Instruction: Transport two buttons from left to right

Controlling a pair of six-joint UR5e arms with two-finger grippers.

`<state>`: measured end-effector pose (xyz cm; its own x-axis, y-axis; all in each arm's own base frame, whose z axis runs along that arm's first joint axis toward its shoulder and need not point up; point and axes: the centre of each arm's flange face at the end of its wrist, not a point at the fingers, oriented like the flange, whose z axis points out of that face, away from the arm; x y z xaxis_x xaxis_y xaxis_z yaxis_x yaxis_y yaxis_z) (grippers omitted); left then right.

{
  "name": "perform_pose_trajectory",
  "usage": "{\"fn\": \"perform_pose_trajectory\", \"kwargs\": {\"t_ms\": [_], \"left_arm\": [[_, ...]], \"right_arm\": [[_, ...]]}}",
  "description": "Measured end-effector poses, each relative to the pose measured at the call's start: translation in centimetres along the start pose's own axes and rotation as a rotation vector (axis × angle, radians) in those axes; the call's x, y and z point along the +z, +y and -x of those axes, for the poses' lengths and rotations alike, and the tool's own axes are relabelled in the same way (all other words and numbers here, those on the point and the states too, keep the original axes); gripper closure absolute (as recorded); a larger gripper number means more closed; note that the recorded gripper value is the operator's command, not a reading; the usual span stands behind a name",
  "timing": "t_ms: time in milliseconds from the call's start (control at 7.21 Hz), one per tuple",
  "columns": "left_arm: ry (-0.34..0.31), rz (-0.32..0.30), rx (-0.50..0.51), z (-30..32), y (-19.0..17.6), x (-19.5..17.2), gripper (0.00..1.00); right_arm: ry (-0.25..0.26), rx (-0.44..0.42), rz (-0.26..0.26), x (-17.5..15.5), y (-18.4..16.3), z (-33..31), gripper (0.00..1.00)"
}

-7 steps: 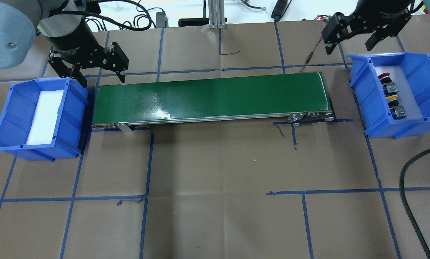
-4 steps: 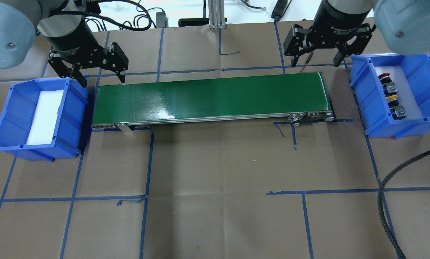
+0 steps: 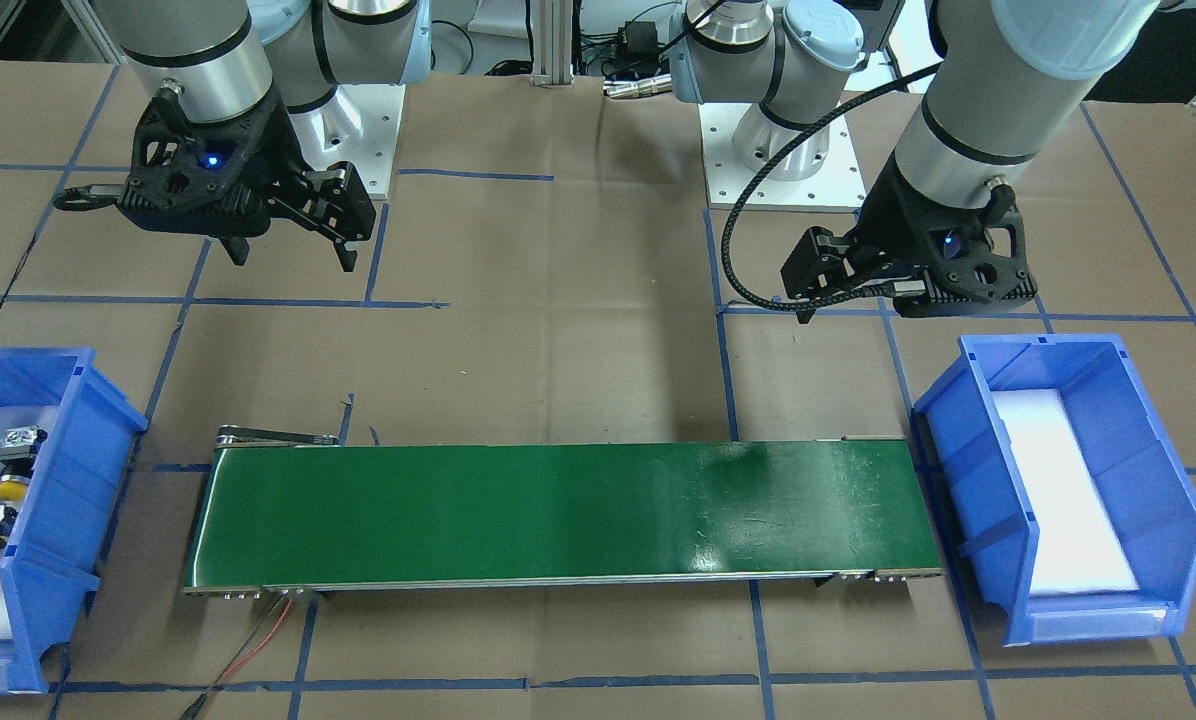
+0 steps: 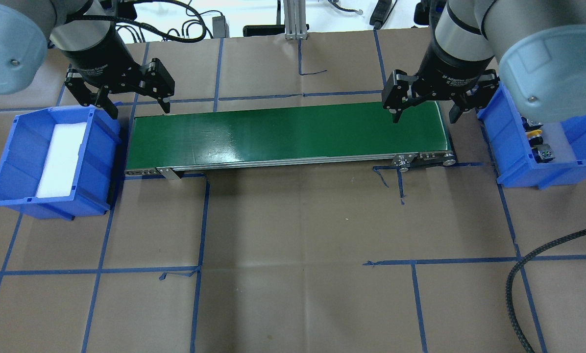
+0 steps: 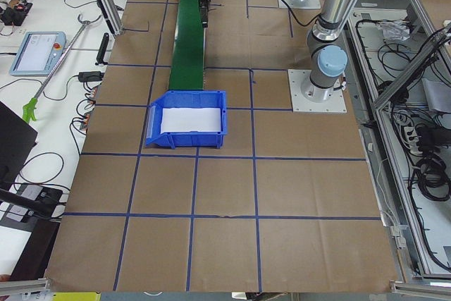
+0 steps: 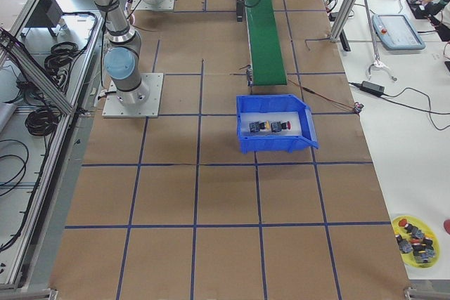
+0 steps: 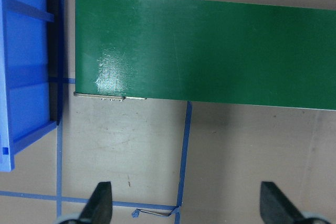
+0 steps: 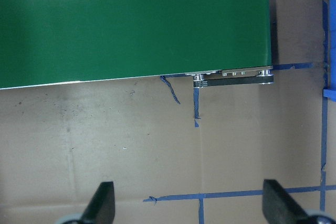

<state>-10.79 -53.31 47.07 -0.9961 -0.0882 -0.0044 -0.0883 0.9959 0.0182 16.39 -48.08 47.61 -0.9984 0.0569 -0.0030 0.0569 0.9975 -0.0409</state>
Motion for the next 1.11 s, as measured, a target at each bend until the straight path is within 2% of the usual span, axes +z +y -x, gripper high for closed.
{"fn": "perform_pose_trajectory", "kwargs": {"t_ms": [416,694,1110], "left_arm": [[0.001,-0.002,0.003,0.0,0.0,-0.1,0.00],[0.001,-0.002,0.003,0.0,0.0,-0.1,0.00],[0.001,-0.001,0.003,0.0,0.0,0.0,0.00]], "right_arm": [[0.001,0.000,-0.017,-0.7,-0.1,0.0,0.00],[0.027,-0.001,-0.043,-1.9,-0.5,-0.2,0.00],[0.043,-0.001,-0.052,-2.4,-0.5,-0.4,0.00]]}}
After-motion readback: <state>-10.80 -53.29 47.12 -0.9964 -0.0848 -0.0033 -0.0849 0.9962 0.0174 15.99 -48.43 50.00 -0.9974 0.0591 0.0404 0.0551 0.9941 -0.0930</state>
